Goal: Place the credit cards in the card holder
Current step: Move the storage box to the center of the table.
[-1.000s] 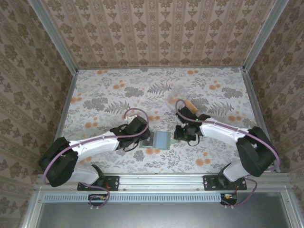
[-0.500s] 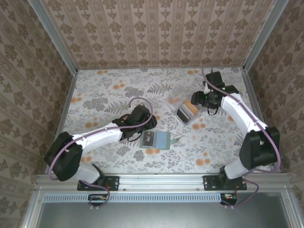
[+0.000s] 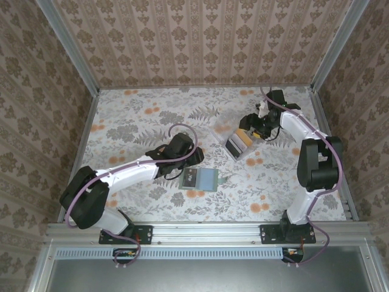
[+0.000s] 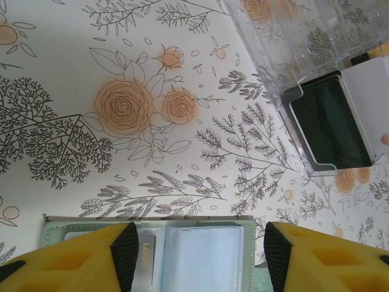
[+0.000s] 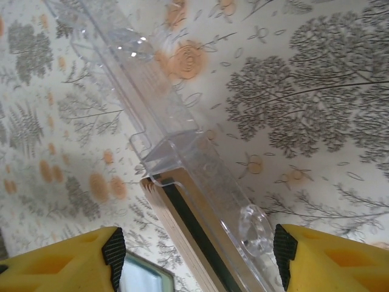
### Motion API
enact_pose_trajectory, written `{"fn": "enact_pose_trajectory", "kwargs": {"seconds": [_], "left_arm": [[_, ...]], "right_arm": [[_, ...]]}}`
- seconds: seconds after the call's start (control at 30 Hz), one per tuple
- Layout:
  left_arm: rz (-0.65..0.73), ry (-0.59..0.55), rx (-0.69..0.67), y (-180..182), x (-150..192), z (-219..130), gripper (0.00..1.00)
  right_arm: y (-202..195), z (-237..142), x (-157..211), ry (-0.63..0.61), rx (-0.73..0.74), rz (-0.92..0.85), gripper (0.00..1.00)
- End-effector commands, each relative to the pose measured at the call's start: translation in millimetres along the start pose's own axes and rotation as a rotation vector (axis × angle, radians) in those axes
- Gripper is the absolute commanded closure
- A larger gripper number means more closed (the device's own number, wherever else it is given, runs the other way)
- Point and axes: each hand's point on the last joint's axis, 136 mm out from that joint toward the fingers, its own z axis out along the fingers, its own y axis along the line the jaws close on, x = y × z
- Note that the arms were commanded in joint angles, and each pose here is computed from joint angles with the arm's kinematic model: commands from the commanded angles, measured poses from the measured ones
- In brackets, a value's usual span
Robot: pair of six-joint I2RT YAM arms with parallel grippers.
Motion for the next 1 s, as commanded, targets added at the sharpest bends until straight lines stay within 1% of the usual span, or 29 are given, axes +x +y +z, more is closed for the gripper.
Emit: {"fn": "enact_pose_trajectory", "kwargs": {"seconds": [0.0,0.17,0.43,0.53,0.6,0.67,0.73,0.83,0.97], "left_arm": [[0.013,-0.005,0.022,-6.5,-5.7,-0.8,0.40],[0.011,-0.005,0.022,-5.3,-6.3,-0.1,0.40],[0.007,-0.003,0.016,-1.5,-5.5,-0.1,0.40],[0.005,-0.005,0.016,-0.6,-5.1,-0.8,0.40],[0.004,-0.009,0.011,1.3,-5.3,-1.7,0.40],[0.001,-0.014,0.004,3.3,-6.2,-2.3,0.40],[0.002,-0.018,0.002,4.4,-6.8,-2.9,0.40],[0.002,-0.021,0.001,4.8,-8.4,-3.4,0.40],[0.000,-0.021,0.003,4.7,-9.8,-2.4,0.39]], "right_arm": [[32.0,-0.3,6.7,0.032,-0.135,-0.022,0.33],[50.8,4.4,23.6,0.066,-0.157,-0.057,0.34],[66.3,13.3,47.0,0.092,-0.089,-0.099,0.36],[63.8,8.2,49.5,0.066,0.010,-0.153,0.37],[58.7,1.9,48.6,0.046,0.112,-0.209,0.37],[46.8,-7.7,42.8,0.003,0.274,-0.269,0.39],[42.1,-16.3,37.9,-0.033,0.376,-0.328,0.40],[49.3,-21.5,36.7,-0.052,0.428,-0.405,0.40],[50.5,-15.7,40.4,-0.024,0.498,-0.469,0.39]]}}
